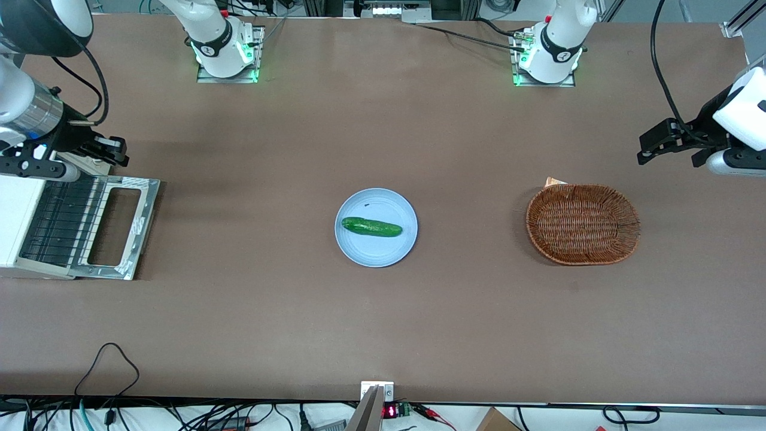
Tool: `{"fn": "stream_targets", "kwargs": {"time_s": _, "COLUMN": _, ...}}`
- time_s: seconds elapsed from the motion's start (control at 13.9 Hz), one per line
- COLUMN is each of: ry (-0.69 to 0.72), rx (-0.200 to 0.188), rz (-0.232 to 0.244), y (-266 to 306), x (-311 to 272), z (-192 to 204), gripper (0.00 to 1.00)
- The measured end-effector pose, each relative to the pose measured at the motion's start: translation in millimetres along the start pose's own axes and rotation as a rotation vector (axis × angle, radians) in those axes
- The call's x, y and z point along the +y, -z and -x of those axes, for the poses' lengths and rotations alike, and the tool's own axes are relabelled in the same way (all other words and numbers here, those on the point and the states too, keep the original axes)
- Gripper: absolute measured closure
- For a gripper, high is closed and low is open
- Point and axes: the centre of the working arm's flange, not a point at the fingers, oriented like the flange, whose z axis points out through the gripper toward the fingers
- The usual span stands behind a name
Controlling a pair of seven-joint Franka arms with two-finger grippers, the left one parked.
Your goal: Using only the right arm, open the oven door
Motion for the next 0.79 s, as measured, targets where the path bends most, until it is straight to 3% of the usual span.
{"fn": "stream_targets", "kwargs": {"time_s": 0.43, "ry": 0.004, "rx": 0.017, "rz": -0.005, "y": 8, "x": 0, "z": -5, "gripper": 0.04}}
{"fn": "stream_targets", "kwargs": {"time_s": 0.79, "ry": 0.060, "rx": 0.026, "rz": -0.006, "y": 12, "x": -1, "z": -7, "gripper": 0.00}}
